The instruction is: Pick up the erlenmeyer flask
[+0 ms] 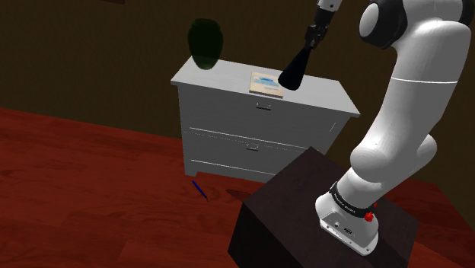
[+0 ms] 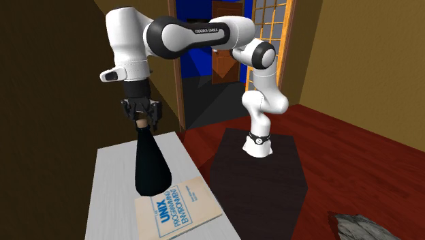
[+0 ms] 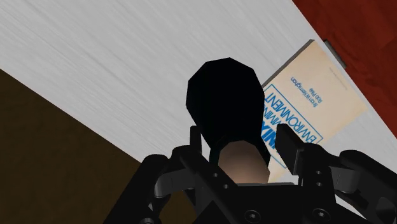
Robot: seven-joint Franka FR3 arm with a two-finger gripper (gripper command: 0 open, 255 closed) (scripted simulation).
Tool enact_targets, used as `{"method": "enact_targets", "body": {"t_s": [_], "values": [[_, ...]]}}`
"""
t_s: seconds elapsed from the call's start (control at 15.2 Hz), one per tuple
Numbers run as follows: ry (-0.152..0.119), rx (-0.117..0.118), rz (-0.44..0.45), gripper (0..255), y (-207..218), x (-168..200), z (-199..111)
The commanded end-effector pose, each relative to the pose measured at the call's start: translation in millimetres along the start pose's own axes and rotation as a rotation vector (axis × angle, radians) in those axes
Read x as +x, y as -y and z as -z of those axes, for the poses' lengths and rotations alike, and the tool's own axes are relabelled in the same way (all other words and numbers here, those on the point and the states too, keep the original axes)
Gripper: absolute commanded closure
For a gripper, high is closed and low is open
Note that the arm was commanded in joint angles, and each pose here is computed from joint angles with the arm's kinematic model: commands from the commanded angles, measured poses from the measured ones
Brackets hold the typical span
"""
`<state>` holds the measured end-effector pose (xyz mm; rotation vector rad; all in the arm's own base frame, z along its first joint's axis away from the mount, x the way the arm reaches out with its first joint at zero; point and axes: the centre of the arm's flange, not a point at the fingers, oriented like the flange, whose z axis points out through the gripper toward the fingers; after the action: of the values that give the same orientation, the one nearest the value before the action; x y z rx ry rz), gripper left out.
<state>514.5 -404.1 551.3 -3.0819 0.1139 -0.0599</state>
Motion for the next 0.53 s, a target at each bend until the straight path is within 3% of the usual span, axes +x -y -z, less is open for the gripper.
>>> {"method": "enact_targets", "body": {"t_s": [0.0,0.46], "values": [[0.000,0.000,0.000,255,0.5,0.6,8.2],[0.000,0.000,0.000,255,2.7,1.9,45.0]]}}
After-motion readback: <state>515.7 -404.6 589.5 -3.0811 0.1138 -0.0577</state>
